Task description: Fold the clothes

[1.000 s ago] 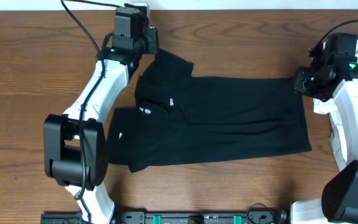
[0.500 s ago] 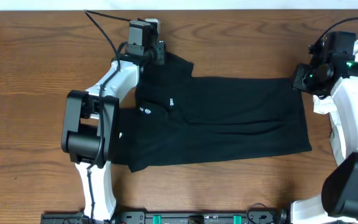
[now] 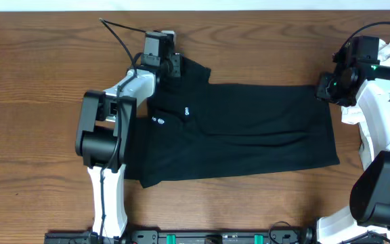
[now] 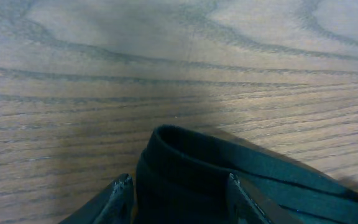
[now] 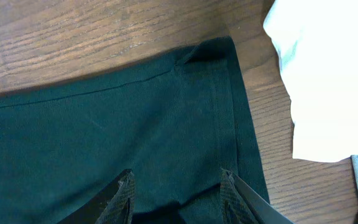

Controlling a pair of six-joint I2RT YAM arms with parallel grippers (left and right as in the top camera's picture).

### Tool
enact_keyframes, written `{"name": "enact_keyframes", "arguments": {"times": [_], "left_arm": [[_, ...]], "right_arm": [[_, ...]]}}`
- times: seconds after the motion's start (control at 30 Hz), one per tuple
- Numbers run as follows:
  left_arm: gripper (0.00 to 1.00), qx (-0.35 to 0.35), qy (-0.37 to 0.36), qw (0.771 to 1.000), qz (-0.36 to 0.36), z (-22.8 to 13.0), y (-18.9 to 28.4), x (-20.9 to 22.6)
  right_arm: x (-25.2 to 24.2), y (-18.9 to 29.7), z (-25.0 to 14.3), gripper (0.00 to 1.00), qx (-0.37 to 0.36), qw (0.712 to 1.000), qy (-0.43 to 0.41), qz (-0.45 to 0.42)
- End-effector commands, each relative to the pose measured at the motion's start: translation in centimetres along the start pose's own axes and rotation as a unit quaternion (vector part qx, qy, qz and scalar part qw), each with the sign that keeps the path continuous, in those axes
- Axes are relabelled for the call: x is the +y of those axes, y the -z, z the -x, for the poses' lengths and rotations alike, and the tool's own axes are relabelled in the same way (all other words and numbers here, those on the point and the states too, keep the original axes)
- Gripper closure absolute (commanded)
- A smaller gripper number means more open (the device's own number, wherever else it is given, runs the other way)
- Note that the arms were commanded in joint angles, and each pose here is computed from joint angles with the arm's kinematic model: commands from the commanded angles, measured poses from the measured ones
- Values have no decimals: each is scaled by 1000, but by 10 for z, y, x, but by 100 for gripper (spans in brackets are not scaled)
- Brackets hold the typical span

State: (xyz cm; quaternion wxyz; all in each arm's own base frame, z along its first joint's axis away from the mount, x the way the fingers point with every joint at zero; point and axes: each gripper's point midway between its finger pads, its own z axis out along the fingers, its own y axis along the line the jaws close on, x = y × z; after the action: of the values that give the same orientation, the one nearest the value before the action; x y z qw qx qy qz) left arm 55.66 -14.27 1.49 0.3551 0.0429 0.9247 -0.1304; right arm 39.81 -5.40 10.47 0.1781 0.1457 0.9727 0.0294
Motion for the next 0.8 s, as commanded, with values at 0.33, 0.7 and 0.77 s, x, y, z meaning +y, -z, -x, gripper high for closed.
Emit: {"name": "enact_keyframes", "arguments": {"times": [0.33,0.7,0.77], "left_arm": [[88,25,5,1000,18,-24,-16,11],[93,-14,-1,1000,-25,17,18,-13],[93,-21,-1,999,-25,24,24,-14]], "right_arm": [[-15,-2,7,46,-13,1000,0,-27],[-20,1,39,48,-75,997,19,-26],[-27,2,42,48,-81,996,18,-29]]}}
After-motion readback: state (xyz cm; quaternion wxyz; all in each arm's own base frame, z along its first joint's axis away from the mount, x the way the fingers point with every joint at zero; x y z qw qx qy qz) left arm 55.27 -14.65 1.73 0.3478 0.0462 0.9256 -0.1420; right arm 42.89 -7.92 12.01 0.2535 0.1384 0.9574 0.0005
